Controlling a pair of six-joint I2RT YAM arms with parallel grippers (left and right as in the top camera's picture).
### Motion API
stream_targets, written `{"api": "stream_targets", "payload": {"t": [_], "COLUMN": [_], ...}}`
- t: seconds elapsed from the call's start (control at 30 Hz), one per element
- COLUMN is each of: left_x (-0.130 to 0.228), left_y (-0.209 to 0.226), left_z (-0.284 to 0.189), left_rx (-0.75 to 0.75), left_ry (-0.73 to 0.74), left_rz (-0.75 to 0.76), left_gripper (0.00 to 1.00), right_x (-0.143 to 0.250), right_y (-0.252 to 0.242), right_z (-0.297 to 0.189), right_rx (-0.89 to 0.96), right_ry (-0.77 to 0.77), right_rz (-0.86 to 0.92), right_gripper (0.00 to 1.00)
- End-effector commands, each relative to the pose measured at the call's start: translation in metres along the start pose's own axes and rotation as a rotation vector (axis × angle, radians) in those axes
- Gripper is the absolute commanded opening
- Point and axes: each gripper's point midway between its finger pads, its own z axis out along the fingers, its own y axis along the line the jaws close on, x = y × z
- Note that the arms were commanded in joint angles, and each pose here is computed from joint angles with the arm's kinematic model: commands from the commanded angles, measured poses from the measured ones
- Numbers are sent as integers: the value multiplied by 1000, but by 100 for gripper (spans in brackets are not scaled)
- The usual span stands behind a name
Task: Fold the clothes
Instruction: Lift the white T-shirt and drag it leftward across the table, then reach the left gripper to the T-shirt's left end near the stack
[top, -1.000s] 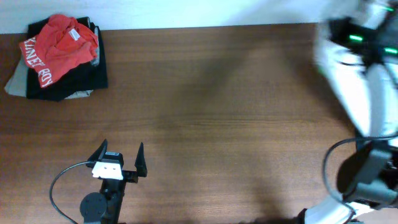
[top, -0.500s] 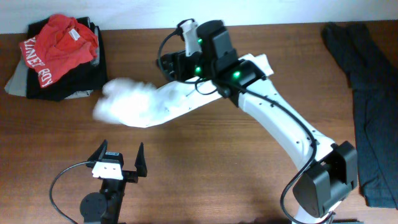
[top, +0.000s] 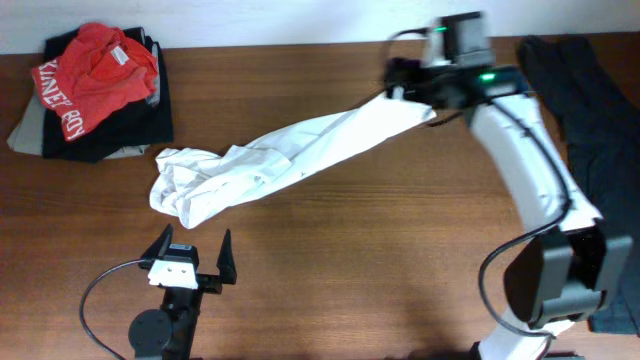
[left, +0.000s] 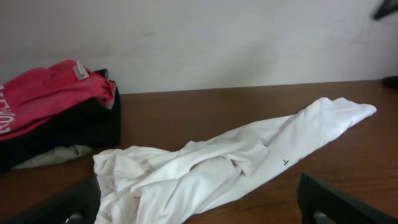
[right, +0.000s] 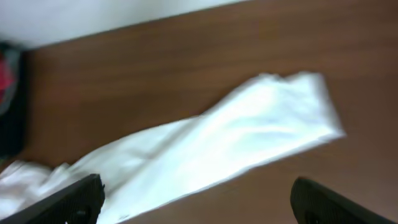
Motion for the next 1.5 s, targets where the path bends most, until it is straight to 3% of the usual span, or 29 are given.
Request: {"api": "stream_targets", "payload": {"t": [0.0,0.2,0.4,0.6,0.83,1.13,1.23,1.33,1.47], "left_x": [2,2,-5,-60,-96,-147,-143,-127,-61], "left_y": [1,13,7,-60,-70,-61,-79,-92,-98], "left_z": [0,0,0,-19,-24,58,78,96,125], "left_rx": [-5,-73,-41,345,411,434,585,633,421], "left_ry": [3,1,-25,-262,-295,76,165,296,647], "left_rz": [-10,11,12,90,71,-69,-106,-161,-64], "left_gripper": [100,100,100,100,100,100,100,100,100], "right_x": [-9,-4,17,33,38,44,44,44,44], "right_y": [-36,-77,-79,-81,-75,-59,-59,-59,-59], "right_z": [-13,12,61,76,76,79,79,79,79], "right_rx": [58,107,59,62,30,18,20,20,20], "right_ry": [-5,33,118,174,195,214,214,213,213], "right_rz": [58,99,84,167,174,147,138,138,138], "right_gripper": [99,99,99,99,99,99,99,99,99]}}
